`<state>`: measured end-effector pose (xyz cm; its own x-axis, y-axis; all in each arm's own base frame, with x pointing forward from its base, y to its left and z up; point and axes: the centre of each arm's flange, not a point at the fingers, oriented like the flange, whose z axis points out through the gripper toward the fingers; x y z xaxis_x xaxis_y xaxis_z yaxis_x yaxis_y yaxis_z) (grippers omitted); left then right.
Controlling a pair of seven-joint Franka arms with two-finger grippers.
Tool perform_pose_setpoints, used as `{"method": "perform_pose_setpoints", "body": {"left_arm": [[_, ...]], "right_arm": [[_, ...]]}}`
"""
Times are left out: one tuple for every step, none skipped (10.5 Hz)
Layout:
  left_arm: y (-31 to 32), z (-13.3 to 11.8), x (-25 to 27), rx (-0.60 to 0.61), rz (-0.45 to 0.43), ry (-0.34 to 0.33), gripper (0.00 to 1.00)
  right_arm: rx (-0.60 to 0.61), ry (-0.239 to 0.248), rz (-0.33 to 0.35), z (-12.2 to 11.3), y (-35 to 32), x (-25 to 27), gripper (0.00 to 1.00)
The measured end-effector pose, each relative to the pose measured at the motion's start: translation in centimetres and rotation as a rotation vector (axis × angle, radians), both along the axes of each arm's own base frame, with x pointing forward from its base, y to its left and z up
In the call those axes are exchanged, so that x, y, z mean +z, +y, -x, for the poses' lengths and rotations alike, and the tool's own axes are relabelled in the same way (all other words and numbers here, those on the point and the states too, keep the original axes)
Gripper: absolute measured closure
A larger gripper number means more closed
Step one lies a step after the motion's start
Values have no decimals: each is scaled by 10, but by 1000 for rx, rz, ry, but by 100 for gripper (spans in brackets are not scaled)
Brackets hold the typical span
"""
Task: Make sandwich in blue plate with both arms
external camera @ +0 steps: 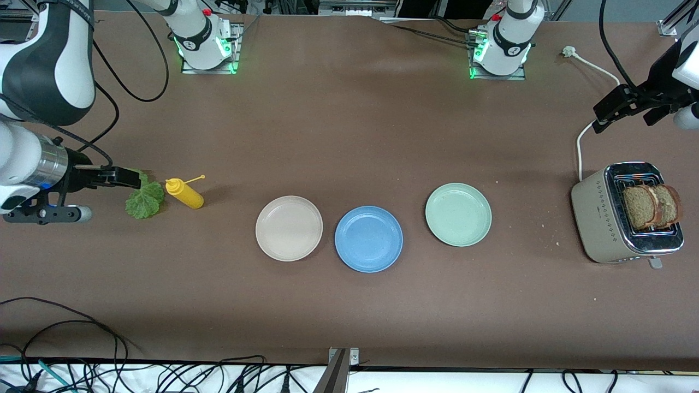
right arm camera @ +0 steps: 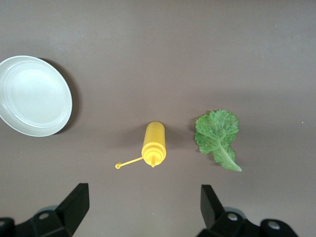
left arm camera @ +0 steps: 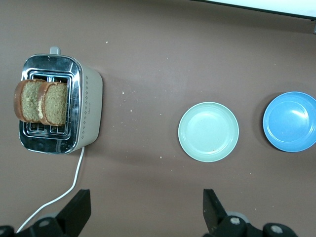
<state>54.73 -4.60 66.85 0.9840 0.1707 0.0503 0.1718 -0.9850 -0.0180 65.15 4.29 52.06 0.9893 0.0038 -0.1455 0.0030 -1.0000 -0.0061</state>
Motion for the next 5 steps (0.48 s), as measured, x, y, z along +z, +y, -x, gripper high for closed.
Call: {"method": "perform_pose_setpoints", "body": {"left_arm": [[3, 0, 0, 5, 0, 0, 0], [6, 0, 0, 10, 0, 0, 0], [8, -1, 0, 12, 0, 0, 0], [8, -1, -1, 13, 0, 1, 0], [7, -1, -1, 12, 0, 2, 0]], "right_arm": [[-17, -1, 1, -1, -11, 0, 0], [-39, -2, 1, -1, -26, 0, 0], [-53, -3, 1, -1, -35, 1, 0], [-67, -4, 4, -1, -43, 2, 0], [-85, -3, 11, 1, -56, 5, 0]]}}
